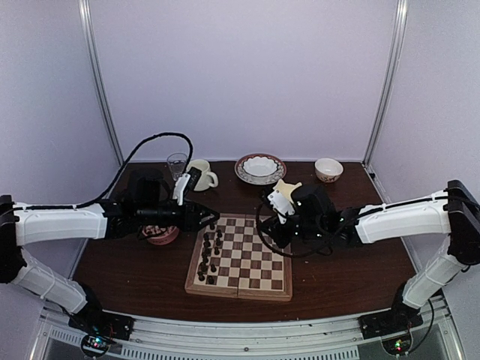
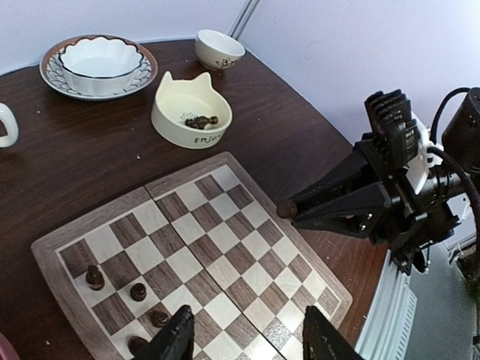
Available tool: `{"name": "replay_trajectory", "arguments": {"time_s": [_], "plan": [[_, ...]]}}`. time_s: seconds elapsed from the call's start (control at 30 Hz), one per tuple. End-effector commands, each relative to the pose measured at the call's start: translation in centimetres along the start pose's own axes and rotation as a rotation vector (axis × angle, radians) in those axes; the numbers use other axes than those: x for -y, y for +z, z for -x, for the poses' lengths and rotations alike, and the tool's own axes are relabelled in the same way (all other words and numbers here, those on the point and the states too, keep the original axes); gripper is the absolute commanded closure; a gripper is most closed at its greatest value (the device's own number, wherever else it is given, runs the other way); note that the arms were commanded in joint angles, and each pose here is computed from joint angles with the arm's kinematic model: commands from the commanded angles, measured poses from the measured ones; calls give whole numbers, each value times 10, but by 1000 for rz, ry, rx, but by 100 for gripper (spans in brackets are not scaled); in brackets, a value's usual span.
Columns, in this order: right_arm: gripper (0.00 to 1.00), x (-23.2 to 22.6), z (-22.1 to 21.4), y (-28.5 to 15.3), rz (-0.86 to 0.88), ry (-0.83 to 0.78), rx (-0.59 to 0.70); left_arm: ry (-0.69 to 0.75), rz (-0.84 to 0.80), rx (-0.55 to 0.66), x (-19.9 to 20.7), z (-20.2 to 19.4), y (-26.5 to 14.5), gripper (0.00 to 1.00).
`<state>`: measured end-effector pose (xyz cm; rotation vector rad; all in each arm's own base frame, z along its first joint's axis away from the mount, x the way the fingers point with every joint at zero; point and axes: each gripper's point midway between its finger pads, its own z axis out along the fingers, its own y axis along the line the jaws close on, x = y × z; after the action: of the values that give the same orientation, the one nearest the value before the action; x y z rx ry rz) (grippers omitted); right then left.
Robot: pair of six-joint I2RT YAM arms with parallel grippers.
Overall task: Set up the chess pieces on the board
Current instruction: Pass from the right arm to the left
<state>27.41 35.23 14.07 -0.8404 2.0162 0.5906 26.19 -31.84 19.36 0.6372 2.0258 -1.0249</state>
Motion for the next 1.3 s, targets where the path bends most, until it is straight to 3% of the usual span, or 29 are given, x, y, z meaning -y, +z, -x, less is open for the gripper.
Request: {"name": "replay_trajectory", "arguments": {"time_s": [0.0, 0.37, 0.6, 1.07, 1.17, 1.27], "plan": [[85, -20, 27, -7, 42, -66, 118, -10, -133, 22, 25, 17, 6, 49], [85, -70, 30, -19, 60, -270, 182, -153, -292, -80, 44, 5, 30, 48], [86, -72, 29, -15, 33, -292, 173, -167, -329, -126, 56, -1, 37, 44], [86, -69, 33, -19, 1, -303, 188, -194, -383, -257, 72, -24, 61, 47], [86, -69, 32, -18, 1, -305, 185, -193, -392, -268, 74, -26, 63, 52], [86, -70, 32, -19, 3, -306, 188, -196, -393, -278, 75, -27, 65, 65]]}}
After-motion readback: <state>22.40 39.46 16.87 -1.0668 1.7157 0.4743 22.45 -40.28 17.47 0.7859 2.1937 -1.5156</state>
